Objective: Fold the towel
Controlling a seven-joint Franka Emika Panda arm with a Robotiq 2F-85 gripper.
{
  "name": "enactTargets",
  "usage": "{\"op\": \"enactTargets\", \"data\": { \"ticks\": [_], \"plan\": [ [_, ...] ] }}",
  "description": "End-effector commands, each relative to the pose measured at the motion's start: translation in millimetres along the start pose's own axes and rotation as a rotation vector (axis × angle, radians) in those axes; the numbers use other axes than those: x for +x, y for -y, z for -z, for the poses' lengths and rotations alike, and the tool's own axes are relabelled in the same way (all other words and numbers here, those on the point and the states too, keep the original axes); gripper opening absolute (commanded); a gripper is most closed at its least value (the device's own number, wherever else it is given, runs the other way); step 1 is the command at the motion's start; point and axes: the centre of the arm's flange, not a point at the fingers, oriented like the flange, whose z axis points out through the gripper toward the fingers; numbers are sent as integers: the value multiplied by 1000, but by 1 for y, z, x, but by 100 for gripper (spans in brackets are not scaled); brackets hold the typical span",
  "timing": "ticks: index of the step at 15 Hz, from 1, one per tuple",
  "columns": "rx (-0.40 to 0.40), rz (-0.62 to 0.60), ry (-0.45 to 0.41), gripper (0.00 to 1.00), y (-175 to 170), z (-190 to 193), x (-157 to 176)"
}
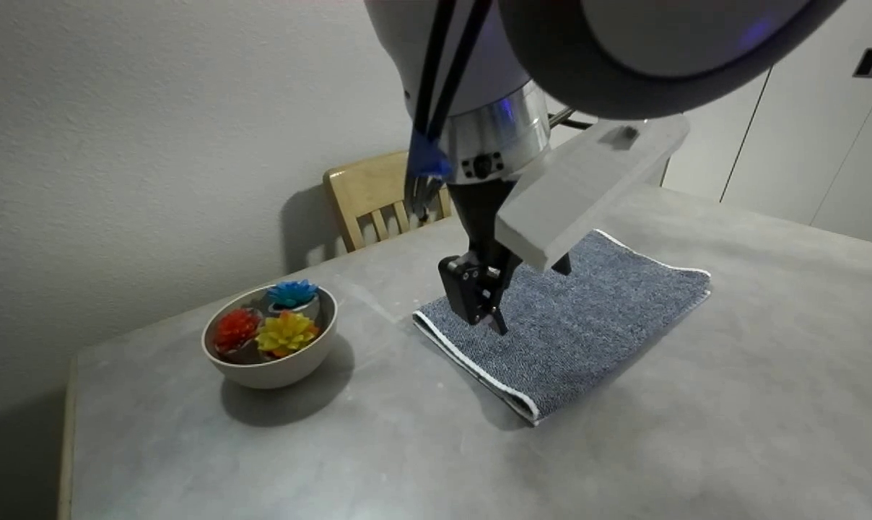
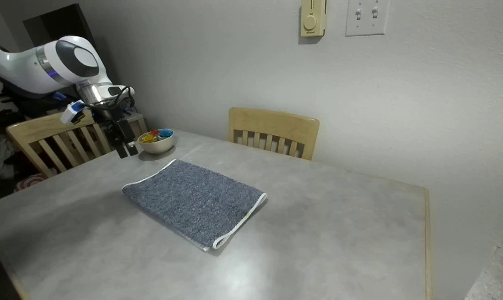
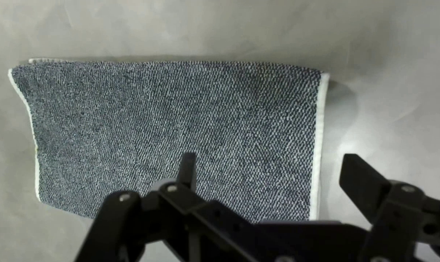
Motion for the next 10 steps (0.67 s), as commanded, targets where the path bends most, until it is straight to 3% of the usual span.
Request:
{"op": "enactTargets", "data": {
  "ticks": [1, 10],
  "plan": [
    [-14, 3, 13, 100, 15, -26, 8],
    [3, 180, 37, 100, 47, -57, 41]
  ]
}}
